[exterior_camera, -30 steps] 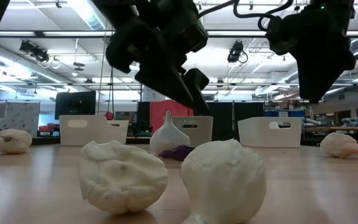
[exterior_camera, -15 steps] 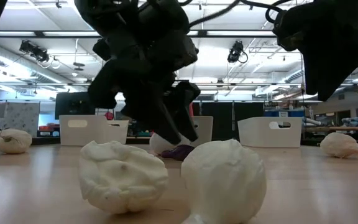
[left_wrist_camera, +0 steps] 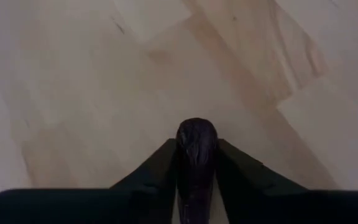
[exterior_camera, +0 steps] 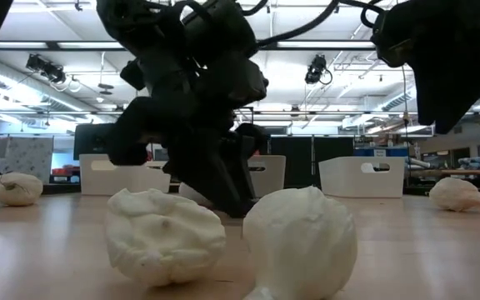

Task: Sort produce into baskets
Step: Put the eggplant into the gray bin

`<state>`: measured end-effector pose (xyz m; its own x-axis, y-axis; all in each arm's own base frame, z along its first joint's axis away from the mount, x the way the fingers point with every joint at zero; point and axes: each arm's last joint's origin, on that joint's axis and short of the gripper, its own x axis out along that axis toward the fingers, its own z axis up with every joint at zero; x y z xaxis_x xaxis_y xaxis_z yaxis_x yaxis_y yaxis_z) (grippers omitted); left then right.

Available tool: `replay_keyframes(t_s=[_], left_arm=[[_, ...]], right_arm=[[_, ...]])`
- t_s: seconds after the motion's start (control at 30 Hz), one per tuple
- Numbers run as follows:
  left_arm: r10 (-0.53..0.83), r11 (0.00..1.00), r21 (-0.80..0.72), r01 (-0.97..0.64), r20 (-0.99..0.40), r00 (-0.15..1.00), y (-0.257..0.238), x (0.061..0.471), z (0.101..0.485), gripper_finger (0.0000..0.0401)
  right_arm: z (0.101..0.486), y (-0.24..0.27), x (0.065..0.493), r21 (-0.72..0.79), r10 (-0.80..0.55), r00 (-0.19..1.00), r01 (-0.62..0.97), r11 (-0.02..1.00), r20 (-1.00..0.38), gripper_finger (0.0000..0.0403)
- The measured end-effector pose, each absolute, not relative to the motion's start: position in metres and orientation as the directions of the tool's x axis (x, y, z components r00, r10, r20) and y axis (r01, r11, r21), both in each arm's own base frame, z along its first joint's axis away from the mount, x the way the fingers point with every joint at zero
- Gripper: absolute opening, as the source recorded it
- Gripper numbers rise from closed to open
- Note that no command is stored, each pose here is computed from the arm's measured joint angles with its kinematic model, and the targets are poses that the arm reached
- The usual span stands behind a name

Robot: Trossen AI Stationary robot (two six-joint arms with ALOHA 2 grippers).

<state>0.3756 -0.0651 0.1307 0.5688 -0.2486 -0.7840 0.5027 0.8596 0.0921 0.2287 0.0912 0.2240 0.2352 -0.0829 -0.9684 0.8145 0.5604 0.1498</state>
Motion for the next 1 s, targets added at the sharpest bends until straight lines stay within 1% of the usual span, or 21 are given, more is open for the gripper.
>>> replay_keyframes(t_s=[0.13,0.2,0.33,0.47,0.57,0.8,1.0], left_arm=[[-0.235,0.882,0.086,0.463,-0.771,0.592,-0.065,0.382,0.146,0.0060],[-0.233,0.889,0.075,0.452,-0.775,0.588,-0.064,0.387,0.157,0.0047],[-0.233,0.932,0.015,0.362,-0.739,0.631,-0.057,0.404,0.186,0.0043],[-0.208,0.967,-0.047,0.252,-0.717,0.666,-0.034,0.415,0.205,0.0049],[-0.163,0.984,-0.071,0.165,-0.734,0.659,-0.006,0.419,0.219,0.0050],[-0.043,0.995,-0.087,-0.043,-0.793,0.608,0.077,0.411,0.246,0.0050],[0.077,0.970,-0.084,-0.229,-0.786,0.614,0.155,0.390,0.254,0.0050]], right_arm=[[0.224,0.091,0.228,0.148,-0.078,0.230,0.815,0.560,-0.970,0.0208],[0.224,0.091,0.228,0.148,-0.078,0.230,0.815,0.561,-0.970,0.0208],[0.224,0.091,0.228,0.145,-0.075,0.223,0.817,0.558,-0.972,0.0208],[0.223,0.095,0.225,0.143,-0.073,0.218,0.825,0.546,-0.973,0.0208],[0.219,0.103,0.219,0.136,-0.072,0.205,0.834,0.535,-0.976,0.0208],[0.217,0.123,0.198,0.083,-0.106,0.141,0.901,0.425,-0.984,0.0206],[0.217,0.143,0.187,0.106,-0.012,0.119,0.924,0.367,-0.993,0.0206]])
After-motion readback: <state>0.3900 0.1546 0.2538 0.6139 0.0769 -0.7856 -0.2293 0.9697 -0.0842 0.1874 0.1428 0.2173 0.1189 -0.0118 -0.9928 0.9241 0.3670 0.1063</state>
